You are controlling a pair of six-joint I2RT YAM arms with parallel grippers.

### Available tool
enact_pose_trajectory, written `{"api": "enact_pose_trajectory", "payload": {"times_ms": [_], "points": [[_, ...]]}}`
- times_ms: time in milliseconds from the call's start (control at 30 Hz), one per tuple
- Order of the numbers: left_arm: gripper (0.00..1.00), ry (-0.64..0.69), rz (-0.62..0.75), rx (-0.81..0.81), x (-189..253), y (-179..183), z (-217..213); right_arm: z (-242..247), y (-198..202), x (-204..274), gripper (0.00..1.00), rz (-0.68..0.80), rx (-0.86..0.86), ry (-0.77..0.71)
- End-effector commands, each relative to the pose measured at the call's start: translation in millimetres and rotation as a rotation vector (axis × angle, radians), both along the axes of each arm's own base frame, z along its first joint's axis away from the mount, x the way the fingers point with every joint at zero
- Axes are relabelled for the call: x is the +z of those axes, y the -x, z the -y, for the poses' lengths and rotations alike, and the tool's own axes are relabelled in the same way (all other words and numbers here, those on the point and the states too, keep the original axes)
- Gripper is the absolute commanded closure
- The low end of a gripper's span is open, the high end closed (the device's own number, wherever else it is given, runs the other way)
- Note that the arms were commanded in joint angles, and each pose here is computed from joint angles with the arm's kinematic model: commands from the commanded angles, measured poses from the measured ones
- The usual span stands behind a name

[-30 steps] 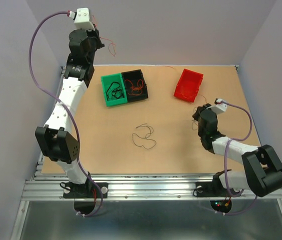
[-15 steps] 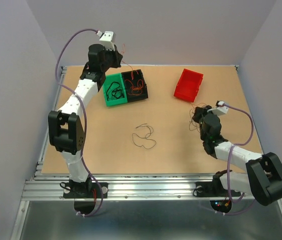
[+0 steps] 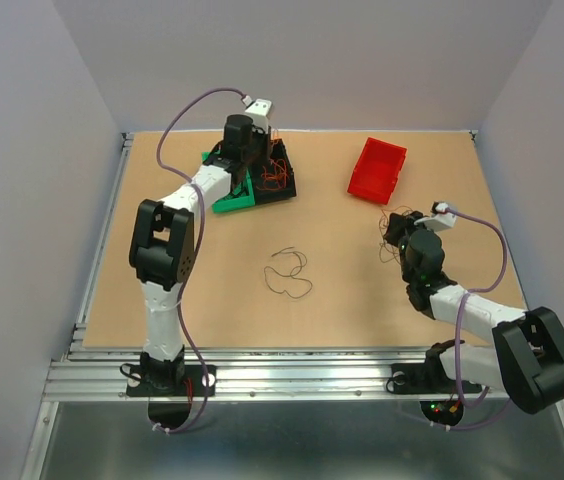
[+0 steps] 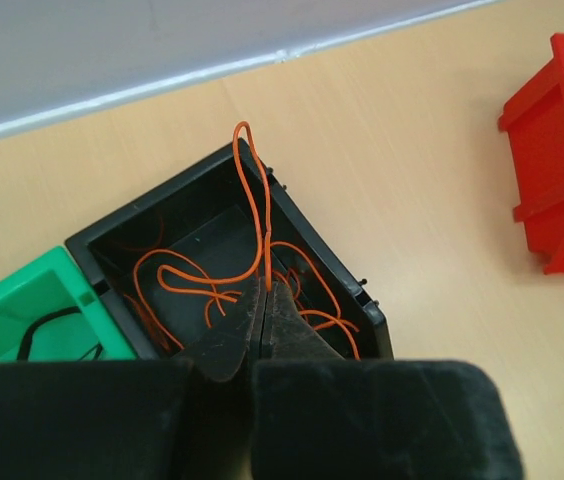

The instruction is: Untangle the cables

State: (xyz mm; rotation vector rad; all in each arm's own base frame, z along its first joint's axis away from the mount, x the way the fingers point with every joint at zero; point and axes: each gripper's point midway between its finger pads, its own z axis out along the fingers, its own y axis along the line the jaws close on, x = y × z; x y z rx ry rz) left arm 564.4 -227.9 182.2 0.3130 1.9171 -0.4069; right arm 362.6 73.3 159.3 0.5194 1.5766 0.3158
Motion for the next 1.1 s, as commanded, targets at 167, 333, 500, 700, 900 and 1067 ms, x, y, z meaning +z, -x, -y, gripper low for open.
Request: {"api": "enact_pose_trajectory", "payload": {"times_ms": [167,333,500,700,900,1067], "points": [[1.00,-0.110,-0.061,0.153,-42.7,-17.6,-12.6,0.1,3.8,16.9,0.99,0.073,0.007,-0.013],[1.00,-0.156,-0.127,0.145,-67.7,-21.4,-12.1,1.1,4.5,16.6,0.99,0.074,0.002,-0.015],[0.89,-0.184,-0.232,0.078,-91.7,-14.3,-3.3,-0.1,3.7,16.5,0.99,0.072,0.007,-0.016],[0.40,-0.170,-0.145,0.042,-57.2,-7.4,-4.5,-15.4,-4.4,17.8,1.00,0.064,0.085,0.025],[0.14,-0.099,0.067,-0.042,19.3,33.3,-0.7,-85.1,-4.7,27.6,0.99,0.098,0.487,0.144],[0.09,-0.112,0.303,-0.258,70.2,105.6,34.6,-131.8,19.4,33.3,0.99,0.147,0.789,0.182]]}}
